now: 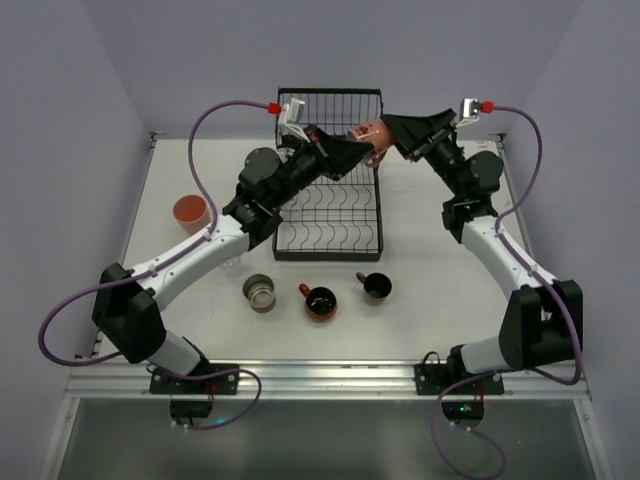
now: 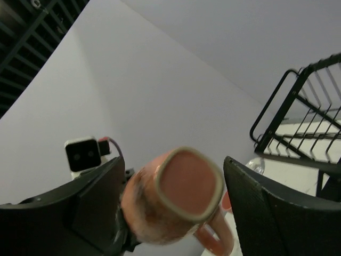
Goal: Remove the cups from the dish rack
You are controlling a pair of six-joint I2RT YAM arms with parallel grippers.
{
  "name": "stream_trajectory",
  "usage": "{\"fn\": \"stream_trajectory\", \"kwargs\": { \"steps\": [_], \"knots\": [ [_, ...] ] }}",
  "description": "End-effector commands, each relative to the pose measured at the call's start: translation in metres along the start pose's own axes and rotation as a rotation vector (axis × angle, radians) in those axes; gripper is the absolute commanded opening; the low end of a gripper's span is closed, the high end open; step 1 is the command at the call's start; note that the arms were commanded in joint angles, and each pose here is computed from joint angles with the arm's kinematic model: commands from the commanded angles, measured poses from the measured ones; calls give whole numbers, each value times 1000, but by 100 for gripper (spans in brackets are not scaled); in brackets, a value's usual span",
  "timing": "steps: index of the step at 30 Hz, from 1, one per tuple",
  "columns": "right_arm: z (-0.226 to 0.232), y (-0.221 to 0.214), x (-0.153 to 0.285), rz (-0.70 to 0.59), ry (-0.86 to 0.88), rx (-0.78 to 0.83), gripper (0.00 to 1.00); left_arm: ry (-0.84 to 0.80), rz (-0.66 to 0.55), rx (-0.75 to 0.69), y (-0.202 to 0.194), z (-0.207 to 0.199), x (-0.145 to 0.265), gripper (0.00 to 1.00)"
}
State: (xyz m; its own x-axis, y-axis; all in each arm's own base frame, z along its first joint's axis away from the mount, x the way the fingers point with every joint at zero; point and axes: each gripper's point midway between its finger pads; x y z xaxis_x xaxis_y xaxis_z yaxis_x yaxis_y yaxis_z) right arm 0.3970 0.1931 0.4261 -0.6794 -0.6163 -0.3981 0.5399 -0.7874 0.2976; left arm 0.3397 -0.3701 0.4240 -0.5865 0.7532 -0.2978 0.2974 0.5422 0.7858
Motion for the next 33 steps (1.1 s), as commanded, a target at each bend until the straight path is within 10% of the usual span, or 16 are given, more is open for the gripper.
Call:
{"fn": "stream_trajectory", "kwargs": {
  "steps": [1, 4, 15, 27, 30, 33],
  "knots": [
    [43, -25, 19, 77, 84, 104, 81, -8, -56, -144, 39, -23, 18, 0],
    [50, -29, 34, 64, 72, 147, 99, 4, 27, -213, 35, -35, 29, 0],
    [38, -20, 116, -77, -161, 305, 99, 64, 462, -398, -43, -68, 74, 0],
    [104, 68, 247, -713, -611, 761, 97, 76, 776, -561, -157, -78, 33, 0],
    [154, 68, 265, -785, -560, 826, 86, 93, 829, -587, -185, -71, 22, 0],
    [194, 67, 286, -874, -524, 857, 51, 128, 906, -616, -218, -54, 21, 0]
  ]
}}
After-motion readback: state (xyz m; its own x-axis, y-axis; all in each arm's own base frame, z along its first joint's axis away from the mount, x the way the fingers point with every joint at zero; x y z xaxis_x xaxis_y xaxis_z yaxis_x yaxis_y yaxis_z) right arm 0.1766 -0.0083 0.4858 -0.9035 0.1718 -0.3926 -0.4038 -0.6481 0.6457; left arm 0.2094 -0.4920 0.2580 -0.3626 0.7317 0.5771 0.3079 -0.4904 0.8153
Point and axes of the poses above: each gripper's point midway between its finger pads, its own x axis back along the fingers, its own z axis along the line the jaws close on, y = z × x, and after that the axes turned 9 degrees about -x, right-handed
